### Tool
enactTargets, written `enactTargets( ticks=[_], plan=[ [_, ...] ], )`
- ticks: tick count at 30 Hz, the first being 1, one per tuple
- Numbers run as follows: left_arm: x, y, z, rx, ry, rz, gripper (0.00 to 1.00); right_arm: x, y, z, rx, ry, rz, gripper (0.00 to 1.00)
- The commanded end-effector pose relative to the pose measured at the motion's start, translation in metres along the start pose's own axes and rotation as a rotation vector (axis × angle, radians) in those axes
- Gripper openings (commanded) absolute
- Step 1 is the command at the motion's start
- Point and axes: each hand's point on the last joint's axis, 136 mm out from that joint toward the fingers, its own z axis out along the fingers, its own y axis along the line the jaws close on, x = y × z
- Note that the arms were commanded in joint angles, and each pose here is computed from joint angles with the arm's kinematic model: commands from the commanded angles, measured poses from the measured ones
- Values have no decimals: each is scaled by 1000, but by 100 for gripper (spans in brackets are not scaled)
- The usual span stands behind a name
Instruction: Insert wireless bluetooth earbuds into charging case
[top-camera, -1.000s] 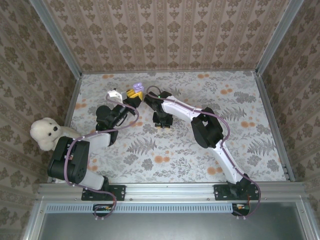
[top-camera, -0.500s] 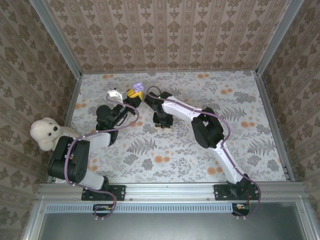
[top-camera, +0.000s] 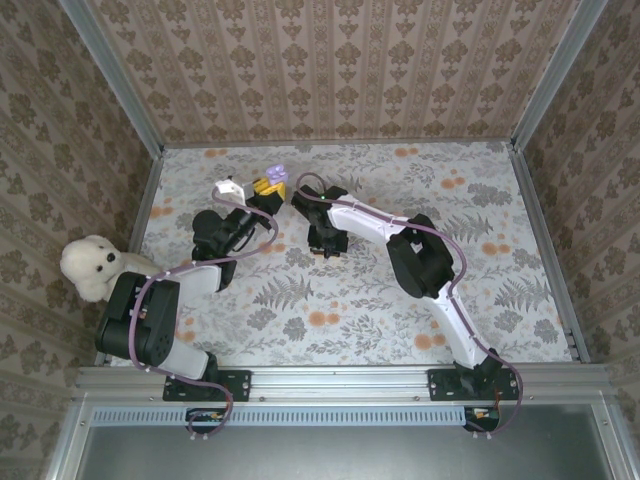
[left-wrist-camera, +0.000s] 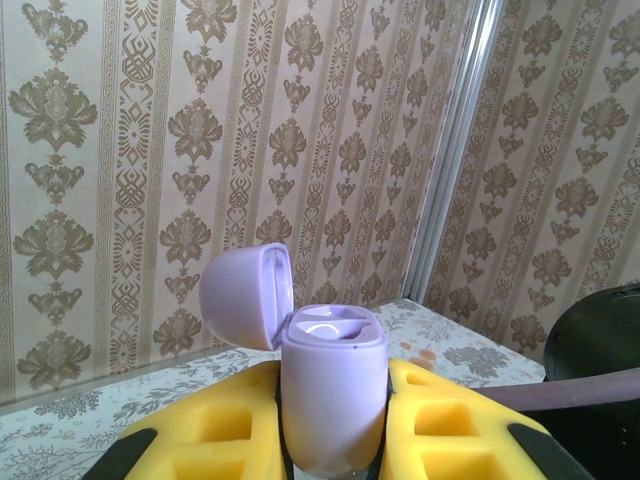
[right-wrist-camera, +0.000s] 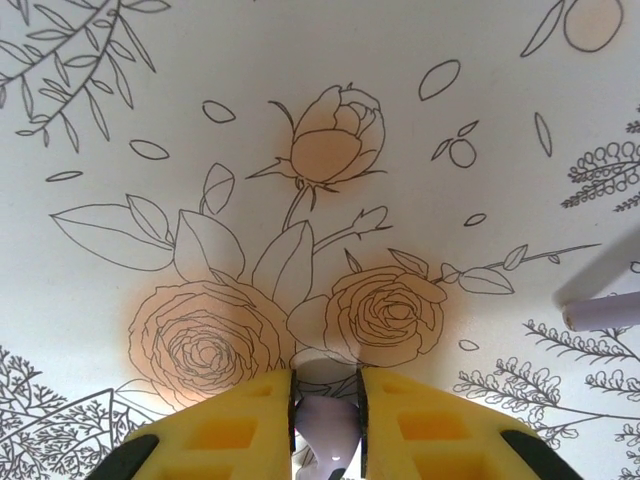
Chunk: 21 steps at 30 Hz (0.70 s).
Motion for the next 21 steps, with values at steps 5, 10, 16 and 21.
enactTargets(
  ticks=[5,10,16,21],
  plan=[
    [-15,-1,2,16,-50,8,0,12,3,-3,-11,20,-95,22],
    [-15,-2,3,17,-49,7,0,12,1,-12,8,7,-222,22],
    [-15,-4,5,21,-50,5,0,17,-1,-23,36,-1,-374,22],
    [-16,-3,6,21,-52,5,0,25,-5,-25,81,5,-477,22]
  ],
)
